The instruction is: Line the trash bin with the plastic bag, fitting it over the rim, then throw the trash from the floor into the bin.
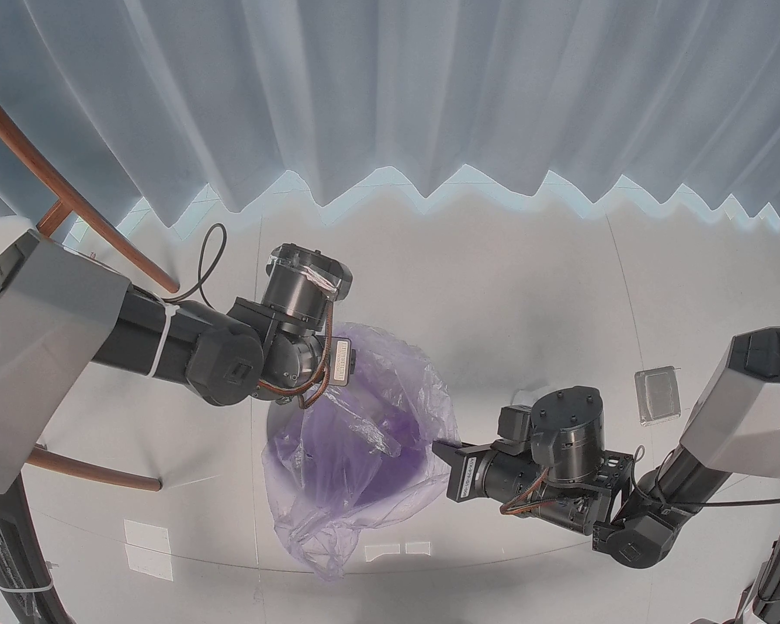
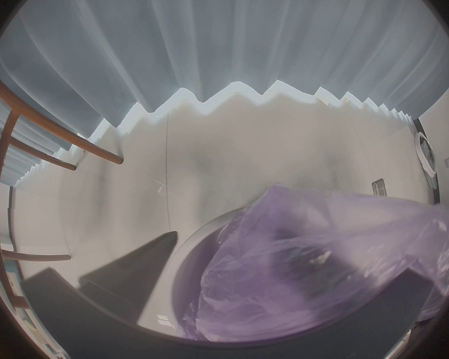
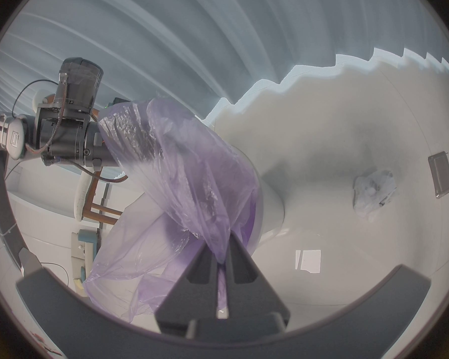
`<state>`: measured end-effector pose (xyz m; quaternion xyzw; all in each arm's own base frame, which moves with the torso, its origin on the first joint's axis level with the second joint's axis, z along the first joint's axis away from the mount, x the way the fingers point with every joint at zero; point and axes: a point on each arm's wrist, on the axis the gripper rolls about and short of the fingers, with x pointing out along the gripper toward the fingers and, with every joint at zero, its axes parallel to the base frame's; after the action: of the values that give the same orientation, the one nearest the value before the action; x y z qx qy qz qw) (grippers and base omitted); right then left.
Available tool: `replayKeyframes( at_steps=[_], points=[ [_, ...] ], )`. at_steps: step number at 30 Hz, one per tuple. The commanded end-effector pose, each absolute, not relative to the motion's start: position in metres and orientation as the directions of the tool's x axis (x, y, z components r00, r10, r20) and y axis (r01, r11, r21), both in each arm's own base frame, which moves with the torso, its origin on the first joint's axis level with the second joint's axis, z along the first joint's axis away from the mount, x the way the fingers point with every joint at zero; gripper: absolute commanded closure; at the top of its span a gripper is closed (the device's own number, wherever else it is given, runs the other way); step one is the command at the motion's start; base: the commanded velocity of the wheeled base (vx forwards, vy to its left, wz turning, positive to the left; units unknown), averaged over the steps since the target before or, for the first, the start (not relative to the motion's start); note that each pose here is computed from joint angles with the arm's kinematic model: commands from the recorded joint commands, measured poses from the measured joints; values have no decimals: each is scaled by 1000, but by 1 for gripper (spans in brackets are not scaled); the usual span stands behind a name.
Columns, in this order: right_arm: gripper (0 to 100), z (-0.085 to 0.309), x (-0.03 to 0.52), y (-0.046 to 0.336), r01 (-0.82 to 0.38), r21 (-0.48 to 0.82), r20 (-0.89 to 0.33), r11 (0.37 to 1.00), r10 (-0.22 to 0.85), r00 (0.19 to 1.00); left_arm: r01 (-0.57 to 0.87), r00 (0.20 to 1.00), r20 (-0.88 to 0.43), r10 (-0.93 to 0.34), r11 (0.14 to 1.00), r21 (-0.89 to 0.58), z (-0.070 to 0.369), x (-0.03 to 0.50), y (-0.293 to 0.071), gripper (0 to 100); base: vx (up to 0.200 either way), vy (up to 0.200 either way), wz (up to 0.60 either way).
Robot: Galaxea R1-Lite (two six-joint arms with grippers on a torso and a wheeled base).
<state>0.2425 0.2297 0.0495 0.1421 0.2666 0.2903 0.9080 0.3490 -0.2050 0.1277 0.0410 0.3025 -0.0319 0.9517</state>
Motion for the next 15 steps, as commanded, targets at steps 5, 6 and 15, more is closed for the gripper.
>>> replayKeyframes(
  at_steps=[5,6,15],
  points=[
    [100,63,243,227,-454,443,-360,774,617,700,67,855,-516,-46,998,22,156,352,-197,100,0,0,0],
    [100,67,243,227,-452,456,-350,767,621,701,67,858,-512,-49,998,16,158,353,-195,100,0,0,0],
    [100,94,271,214,-441,541,-344,716,667,661,195,819,-524,-234,972,-129,208,340,-144,100,0,0,0]
  ],
)
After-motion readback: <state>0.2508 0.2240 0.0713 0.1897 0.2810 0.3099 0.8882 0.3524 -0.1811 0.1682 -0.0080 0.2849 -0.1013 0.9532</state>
